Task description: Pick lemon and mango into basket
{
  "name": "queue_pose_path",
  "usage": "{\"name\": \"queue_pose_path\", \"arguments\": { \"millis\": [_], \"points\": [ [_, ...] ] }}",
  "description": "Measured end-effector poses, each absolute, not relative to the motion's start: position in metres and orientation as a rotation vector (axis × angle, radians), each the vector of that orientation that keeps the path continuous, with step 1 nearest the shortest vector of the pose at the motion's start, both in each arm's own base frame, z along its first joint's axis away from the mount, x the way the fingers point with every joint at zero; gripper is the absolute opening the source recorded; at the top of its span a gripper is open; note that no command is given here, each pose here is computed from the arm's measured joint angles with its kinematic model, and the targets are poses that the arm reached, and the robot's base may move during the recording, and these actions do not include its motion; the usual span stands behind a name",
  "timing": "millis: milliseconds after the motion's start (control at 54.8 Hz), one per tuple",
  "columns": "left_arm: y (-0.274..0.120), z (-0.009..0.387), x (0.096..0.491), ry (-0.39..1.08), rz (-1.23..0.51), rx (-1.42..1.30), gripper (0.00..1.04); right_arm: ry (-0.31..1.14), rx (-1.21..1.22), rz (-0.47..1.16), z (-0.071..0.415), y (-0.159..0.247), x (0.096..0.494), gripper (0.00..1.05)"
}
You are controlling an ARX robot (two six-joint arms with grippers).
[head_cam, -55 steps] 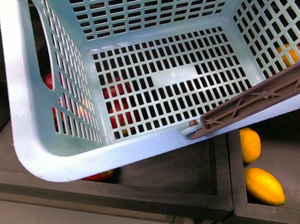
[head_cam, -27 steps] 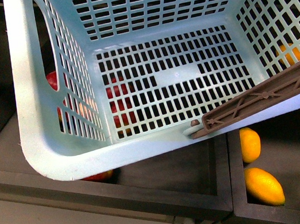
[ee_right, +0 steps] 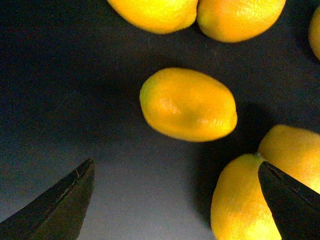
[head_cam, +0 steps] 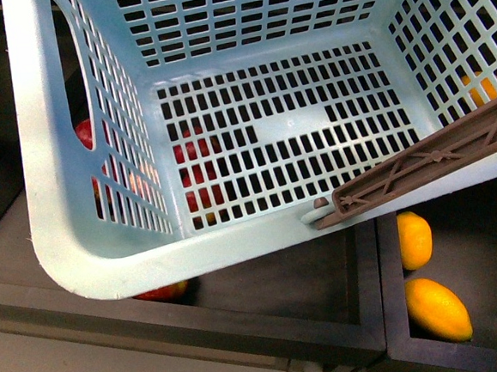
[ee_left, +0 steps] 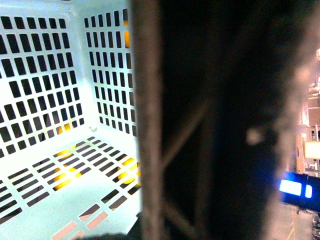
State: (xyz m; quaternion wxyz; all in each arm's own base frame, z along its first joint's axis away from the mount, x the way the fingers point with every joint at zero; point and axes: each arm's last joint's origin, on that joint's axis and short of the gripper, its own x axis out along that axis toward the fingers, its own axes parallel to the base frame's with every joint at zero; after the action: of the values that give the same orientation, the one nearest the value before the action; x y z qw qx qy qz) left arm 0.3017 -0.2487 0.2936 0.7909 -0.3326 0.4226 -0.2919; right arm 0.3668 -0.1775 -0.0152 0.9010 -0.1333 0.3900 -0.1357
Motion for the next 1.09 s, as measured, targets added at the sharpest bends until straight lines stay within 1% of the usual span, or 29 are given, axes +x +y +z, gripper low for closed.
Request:
{"name": "queue_pose_path", "arguments": {
  "millis": [255,474,730,857,1094],
  "points": [
    [-0.249,0.293,0.302,0.910,-0.629,-0.715,0.04,0.801,-0.343,-0.254,-0.022,-0.200,0.400,0.96],
    [-0.249,0.293,0.302,0.909,-0.626,-0.716,0.04,0.826,-0.399,-0.183,-0.029,-0.218,0.422,0.96],
    [-0.249,0.293,0.302,0.910,-0.628,-0.716,0.04,0.832,-0.424,-0.131,-0.028,-0.234,0.433,0.96],
    [-0.249,0.293,0.302,0.910,-0.628,-0.716,0.04,0.840,-0.431,-0.116,-0.031,-0.237,0.435,0.96],
    [-0.249,0.293,0.302,0.909,-0.627,-0.715,0.04,0.872,-0.416,-0.037,-0.042,-0.235,0.431,0.96]
  ]
}}
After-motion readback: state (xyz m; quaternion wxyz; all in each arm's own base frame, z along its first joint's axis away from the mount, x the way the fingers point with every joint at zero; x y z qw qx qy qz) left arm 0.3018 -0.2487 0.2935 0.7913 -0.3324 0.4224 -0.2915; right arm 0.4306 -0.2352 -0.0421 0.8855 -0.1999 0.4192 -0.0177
